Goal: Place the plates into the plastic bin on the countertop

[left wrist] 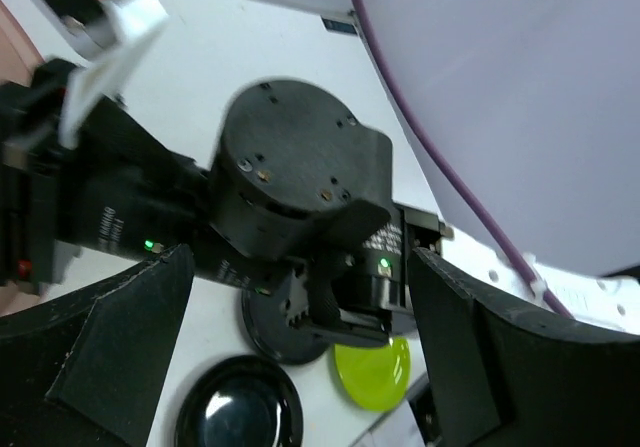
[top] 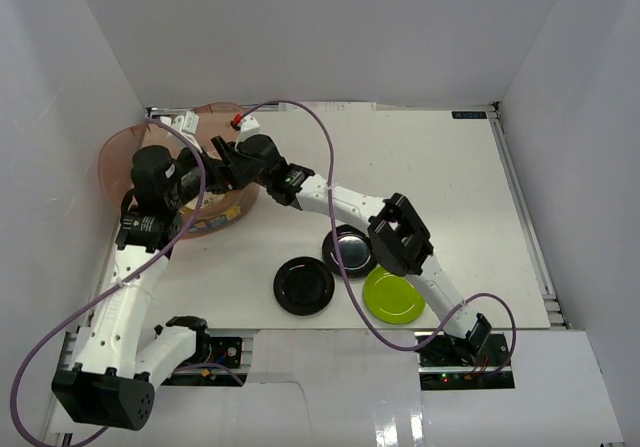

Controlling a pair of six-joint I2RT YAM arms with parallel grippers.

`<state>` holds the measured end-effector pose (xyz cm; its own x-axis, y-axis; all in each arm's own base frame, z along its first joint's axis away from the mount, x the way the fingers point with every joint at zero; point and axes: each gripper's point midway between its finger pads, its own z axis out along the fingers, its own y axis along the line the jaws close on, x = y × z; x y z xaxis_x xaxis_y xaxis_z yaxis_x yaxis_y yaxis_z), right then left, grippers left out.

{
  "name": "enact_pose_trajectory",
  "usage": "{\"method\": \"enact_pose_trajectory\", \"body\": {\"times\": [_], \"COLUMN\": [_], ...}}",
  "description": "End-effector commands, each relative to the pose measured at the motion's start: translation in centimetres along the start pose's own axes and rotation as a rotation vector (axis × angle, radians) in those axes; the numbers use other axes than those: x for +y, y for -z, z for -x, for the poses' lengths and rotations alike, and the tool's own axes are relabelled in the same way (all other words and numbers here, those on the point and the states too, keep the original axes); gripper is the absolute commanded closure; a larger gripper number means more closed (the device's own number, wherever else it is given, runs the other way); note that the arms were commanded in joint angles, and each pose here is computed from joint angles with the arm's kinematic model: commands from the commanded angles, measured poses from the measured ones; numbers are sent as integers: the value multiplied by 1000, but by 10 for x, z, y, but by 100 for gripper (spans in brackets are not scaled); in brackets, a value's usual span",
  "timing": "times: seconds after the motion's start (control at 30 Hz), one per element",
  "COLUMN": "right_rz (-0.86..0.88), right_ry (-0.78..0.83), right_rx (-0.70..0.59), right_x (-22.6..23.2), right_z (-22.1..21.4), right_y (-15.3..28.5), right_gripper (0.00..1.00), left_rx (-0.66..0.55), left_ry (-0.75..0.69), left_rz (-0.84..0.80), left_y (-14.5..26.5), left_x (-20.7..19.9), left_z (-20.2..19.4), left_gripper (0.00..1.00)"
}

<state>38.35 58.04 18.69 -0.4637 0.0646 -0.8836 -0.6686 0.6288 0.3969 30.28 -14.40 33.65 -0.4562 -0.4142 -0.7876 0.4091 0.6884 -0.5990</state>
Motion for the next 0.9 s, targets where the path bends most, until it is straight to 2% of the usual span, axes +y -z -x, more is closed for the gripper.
{"method": "enact_pose_trajectory", "body": {"times": [0.0, 0.03, 0.1, 0.13, 0.2, 0.33, 0.47, 0.53, 0.57, 0.67, 0.8, 0.83, 0.87], "right_rz": [35, 51, 52, 63, 33, 11, -11, -33, -46, -95, -153, -194, -203], "right_ry": [13, 3, 1, -3, -1, 10, 8, 11, 23, 20, -8, -13, -25], "right_rx": [-88, -109, -122, -151, -148, -169, -207, -215, -216, -195, -152, -62, -33], "right_x": [19, 26, 26, 31, 23, 20, 11, 2, -3, -30, -60, -80, -85], "right_z": [32, 42, 44, 59, 54, 69, 79, 84, 85, 75, 43, -4, -20], "right_y": [4, 9, 15, 25, 31, 59, 93, 120, 131, 183, 274, 287, 301], "right_gripper": [75, 61, 48, 46, 43, 43, 50, 60, 72, 92, 92, 92, 92], "left_rx": [81, 114, 128, 127, 91, -4, -49, -16, 8, 88, 262, 290, 312], "left_ry": [8, 36, 66, 78, 86, 78, 78, 97, 118, 181, 284, 300, 320], "left_rz": [-69, -63, -73, -51, -43, -15, -29, -11, 5, 45, 76, 77, 86], "left_y": [20, 22, 30, 33, 42, 61, 73, 73, 71, 68, 66, 66, 66], "left_x": [-19, -15, -18, -15, -19, -31, -45, -40, -34, -13, 13, 16, 20], "left_z": [-28, -42, -55, -58, -55, -34, -20, -29, -38, -74, -136, -147, -157], "left_gripper": [2, 2, 2, 2, 4, 10, 16, 17, 18, 19, 21, 22, 22]}}
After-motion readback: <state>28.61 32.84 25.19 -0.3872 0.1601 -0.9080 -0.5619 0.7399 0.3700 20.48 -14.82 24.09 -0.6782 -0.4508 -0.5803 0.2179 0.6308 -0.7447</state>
